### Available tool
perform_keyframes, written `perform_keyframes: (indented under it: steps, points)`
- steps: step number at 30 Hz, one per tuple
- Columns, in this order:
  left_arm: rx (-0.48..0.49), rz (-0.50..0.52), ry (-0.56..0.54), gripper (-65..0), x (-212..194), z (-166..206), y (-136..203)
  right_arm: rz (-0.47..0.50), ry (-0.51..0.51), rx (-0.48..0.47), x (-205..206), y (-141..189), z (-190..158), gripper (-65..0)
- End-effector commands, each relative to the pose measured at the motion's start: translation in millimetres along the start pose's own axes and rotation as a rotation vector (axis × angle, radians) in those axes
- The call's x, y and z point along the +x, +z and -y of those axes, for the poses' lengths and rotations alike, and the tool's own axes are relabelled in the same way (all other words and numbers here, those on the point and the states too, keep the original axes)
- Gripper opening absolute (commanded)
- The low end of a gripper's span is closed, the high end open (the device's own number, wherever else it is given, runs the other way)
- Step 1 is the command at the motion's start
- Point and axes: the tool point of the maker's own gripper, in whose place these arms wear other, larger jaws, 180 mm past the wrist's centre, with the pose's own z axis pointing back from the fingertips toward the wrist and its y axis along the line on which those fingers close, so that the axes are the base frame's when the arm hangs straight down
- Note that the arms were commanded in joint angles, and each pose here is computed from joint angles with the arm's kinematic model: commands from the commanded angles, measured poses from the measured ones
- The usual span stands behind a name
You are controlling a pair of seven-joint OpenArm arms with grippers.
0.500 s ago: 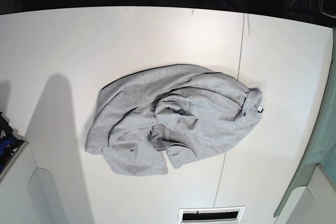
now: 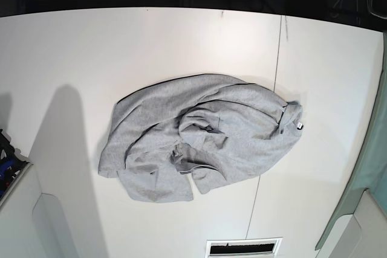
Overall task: Layout the t-shirt on the table in an organized manner, then fold the t-shirt properly
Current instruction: 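Move both grippers down toward opposite ends of the crumpled grey t-shirt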
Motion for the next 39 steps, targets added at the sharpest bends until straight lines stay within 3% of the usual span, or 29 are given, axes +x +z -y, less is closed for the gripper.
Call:
perform_keyframes:
  steps: [1,8,13,16,23,28,33,39]
  points:
    - [-0.012,-0.004,-0.003,-53.2,-1.0,1.7,0.3,0.017,0.003,-0.003,3.9,0.2,-0.1,-63.1]
    - [-0.029,-0.023,-0.016,-52.4,-11.4,1.3,3.3,-0.007,-0.029,-0.009,2.6,0.6,3.3,-63.1]
    - [0.005,0.034,-0.011,-46.7,-20.5,-10.7,16.3,-0.065,-0.056,-0.004,-9.8,1.5,1.5,-63.1]
    - [0.028,0.106,0.022,-46.6,-24.0,-18.1,30.3,-0.047,-0.062,-0.006,-14.3,4.9,2.3,-63.1]
    - [0.153,0.289,0.135,-46.6,-29.7,-52.1,80.8,0.107,-0.140,0.046,-6.2,34.0,-3.9,-63.1]
    - [0.173,0.453,0.197,-46.6,-25.2,-63.8,130.4,0.217,-0.172,0.104,4.5,73.7,-5.0,-63.1]
    - [0.247,0.594,0.291,-46.5,-21.0,-84.2,190.4,0.365,-0.134,0.112,24.7,127.9,3.0,-63.1]
    - [0.345,0.785,0.297,-46.5,-5.6,-96.4,274.1,0.534,-0.040,0.115,65.8,195.4,9.4,-63.1]
